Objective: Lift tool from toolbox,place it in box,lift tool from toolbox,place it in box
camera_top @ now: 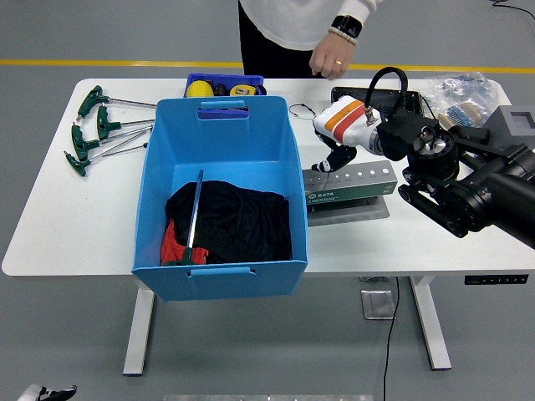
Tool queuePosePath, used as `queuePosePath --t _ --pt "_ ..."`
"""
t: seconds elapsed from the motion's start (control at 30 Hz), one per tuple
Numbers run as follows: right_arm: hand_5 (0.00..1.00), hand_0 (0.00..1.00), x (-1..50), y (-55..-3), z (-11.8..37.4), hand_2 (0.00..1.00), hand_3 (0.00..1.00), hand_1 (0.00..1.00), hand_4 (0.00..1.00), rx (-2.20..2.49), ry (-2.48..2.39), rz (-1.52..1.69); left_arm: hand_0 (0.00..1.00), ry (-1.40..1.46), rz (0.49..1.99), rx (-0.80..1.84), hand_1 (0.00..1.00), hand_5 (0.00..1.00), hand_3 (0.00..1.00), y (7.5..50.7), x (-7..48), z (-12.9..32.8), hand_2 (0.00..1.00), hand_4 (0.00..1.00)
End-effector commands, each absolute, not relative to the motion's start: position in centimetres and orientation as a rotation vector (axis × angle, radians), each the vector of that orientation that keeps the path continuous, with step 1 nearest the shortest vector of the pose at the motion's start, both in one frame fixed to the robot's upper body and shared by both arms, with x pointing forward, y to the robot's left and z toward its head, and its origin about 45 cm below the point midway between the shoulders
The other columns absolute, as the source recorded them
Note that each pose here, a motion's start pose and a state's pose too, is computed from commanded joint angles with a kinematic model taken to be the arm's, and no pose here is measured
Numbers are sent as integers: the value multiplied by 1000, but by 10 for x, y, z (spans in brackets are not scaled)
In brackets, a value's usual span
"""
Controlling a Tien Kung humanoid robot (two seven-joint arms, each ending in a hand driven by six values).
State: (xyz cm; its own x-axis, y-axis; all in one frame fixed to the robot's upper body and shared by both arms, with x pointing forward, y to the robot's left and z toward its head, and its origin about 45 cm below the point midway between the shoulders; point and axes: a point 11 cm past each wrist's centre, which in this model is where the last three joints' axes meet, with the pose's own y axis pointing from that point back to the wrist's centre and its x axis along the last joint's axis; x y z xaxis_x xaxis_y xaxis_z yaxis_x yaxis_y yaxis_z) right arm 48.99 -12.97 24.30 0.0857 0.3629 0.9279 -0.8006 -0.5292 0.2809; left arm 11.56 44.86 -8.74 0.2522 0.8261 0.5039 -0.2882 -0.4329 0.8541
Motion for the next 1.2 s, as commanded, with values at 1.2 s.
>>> queuePosePath --t 1.2 --pt "682 2 431 -34 377 2 34 2 816 1773 -605 1878 748 546 1357 1553 711 622 648 450 97 -91 697 658"
